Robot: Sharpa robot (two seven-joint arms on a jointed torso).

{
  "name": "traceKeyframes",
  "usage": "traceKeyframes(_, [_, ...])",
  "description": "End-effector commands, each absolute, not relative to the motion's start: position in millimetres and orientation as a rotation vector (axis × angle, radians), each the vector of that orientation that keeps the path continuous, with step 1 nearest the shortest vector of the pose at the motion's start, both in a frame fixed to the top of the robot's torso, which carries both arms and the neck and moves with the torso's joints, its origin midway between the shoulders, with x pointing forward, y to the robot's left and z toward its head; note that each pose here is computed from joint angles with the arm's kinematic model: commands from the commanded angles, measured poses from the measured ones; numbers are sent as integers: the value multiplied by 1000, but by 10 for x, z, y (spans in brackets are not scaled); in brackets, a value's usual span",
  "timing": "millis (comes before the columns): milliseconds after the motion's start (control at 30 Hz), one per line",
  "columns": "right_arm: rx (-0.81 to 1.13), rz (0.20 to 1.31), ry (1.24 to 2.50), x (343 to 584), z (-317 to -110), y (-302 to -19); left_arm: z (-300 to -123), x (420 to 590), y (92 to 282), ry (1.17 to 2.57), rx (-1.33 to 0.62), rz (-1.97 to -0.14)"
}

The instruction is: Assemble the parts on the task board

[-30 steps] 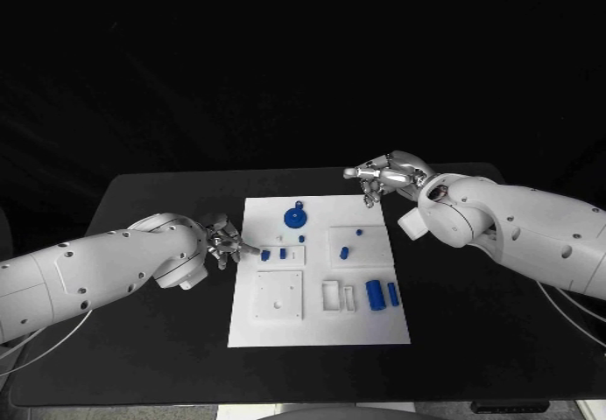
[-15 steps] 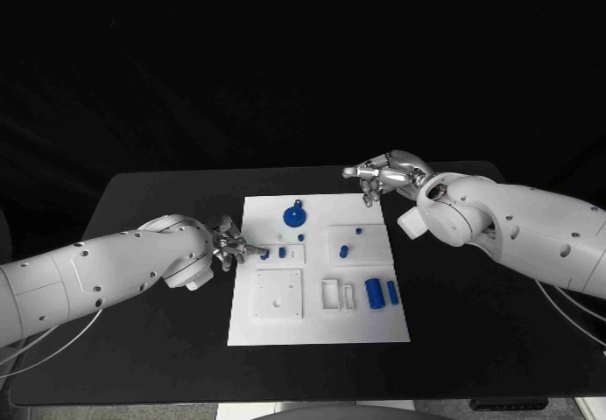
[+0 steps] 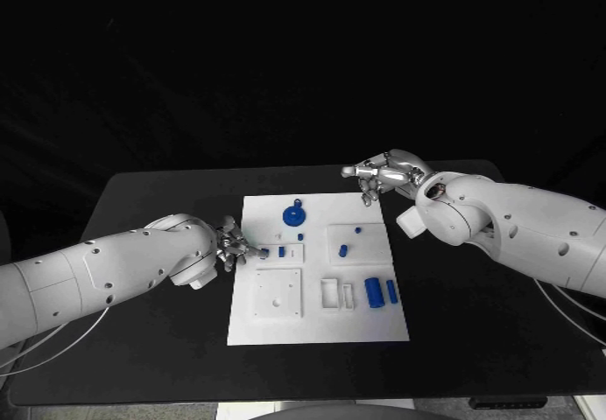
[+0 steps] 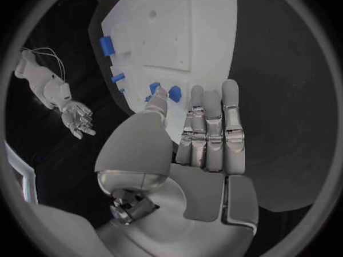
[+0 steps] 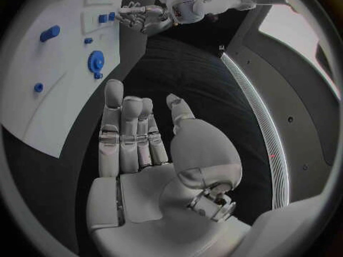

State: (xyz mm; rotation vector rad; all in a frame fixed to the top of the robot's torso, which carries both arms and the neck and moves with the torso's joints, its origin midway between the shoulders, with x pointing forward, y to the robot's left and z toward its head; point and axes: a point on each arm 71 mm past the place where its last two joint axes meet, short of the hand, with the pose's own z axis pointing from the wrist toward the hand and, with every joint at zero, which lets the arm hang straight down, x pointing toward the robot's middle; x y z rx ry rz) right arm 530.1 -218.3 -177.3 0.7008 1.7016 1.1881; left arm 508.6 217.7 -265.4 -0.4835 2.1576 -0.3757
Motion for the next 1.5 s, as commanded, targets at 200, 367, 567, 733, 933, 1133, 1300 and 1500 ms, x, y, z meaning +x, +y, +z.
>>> traceKeyframes(200, [689,1195,1703,5296,-1772,-2170,-2695,5066,2110,2197,-463,-386])
traceKeyframes(367, [689,1195,1703,5296,-1772,-2170,-2706,5060,2105,2201,-455,-377])
traceKeyframes(567, [688,1195,1703,5295,-1772,-2168,-2715,5060,2092,2199,-451,-370])
traceKeyframes(733, [688,1195,1704,5294,-1772,-2167,-2721,5068,2081,2191,-450,-361])
traceKeyframes(933, [688,1196,1704,5292,-1771,-2165,-2722,5085,2090,2169,-461,-345])
traceKeyframes(1133, [687,1197,1706,5290,-1771,-2165,-2721,5100,2106,2154,-472,-334])
traceKeyframes(1300, [687,1197,1706,5289,-1770,-2166,-2719,5113,2108,2145,-476,-331])
traceKeyframes(1500, [687,1197,1708,5288,-1771,-2169,-2721,5124,2104,2143,-475,-332])
